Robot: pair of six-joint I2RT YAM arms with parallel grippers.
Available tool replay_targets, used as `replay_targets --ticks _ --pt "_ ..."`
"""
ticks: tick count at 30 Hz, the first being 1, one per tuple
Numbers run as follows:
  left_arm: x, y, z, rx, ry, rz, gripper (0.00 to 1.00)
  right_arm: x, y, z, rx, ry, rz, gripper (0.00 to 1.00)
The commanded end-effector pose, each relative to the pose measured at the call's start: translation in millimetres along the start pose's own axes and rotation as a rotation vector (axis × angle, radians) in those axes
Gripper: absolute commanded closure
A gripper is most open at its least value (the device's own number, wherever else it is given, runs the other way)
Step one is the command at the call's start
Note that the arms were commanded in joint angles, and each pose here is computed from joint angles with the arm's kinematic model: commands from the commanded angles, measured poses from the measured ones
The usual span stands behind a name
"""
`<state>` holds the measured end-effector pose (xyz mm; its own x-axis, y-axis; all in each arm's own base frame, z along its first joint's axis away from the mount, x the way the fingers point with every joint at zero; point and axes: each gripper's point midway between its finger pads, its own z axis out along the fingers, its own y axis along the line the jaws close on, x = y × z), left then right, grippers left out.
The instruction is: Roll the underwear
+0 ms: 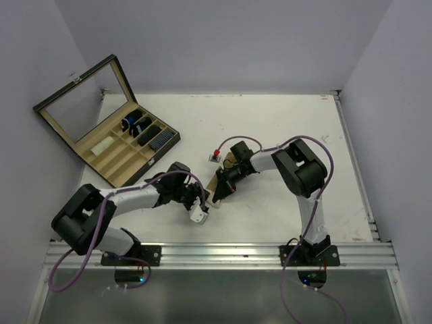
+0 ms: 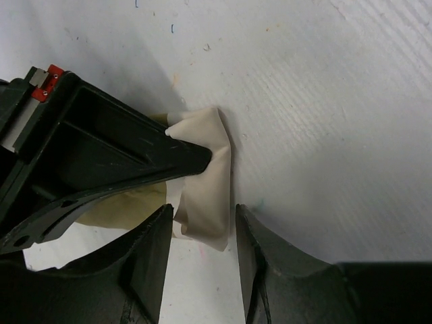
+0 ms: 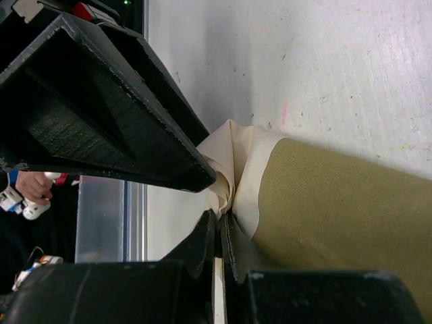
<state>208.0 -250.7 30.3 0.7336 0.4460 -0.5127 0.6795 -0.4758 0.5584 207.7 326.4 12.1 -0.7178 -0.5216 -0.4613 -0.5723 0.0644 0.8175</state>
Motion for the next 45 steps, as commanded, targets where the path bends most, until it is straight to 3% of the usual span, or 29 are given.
replay_targets --ticks 1,7,9,11,14,16,24,30,37,45 --pt "-1 26 4 -0.043 0.003 0.119 0.55 22 -27 1 0.098 0.053 0.061 0.98" --pt "7 21 16 0.043 0.028 0.1 0.61 23 -27 1 0.098 0.055 0.066 0.97" --pt "11 9 22 0.11 0.049 0.074 0.68 21 -27 0 0.102 0.057 0.064 0.95" --pt "10 12 23 0.141 0.053 0.059 0.84 17 -25 -3 0.109 0.057 0.071 0.88" --pt "13 0 22 0.204 0.08 -0.008 1.0 -1 -21 -16 0.134 0.034 0.075 0.73" --pt "15 -16 19 0.263 0.107 -0.073 1.0 -17 -22 -28 0.17 0.013 0.068 0.66" --pt "14 -63 11 0.403 0.217 -0.399 1.0 -69 -10 -106 0.338 -0.082 0.111 0.61" --pt "-2 -81 17 0.518 0.201 -0.69 1.0 -69 -6 -145 0.406 -0.118 0.09 0.61" --pt "7 -76 29 0.648 0.147 -1.047 1.0 -70 39 -179 0.489 -0.143 -0.199 0.61" --pt "39 -74 35 0.742 0.147 -1.32 1.0 -47 83 -180 0.497 -0.03 -0.463 0.62"
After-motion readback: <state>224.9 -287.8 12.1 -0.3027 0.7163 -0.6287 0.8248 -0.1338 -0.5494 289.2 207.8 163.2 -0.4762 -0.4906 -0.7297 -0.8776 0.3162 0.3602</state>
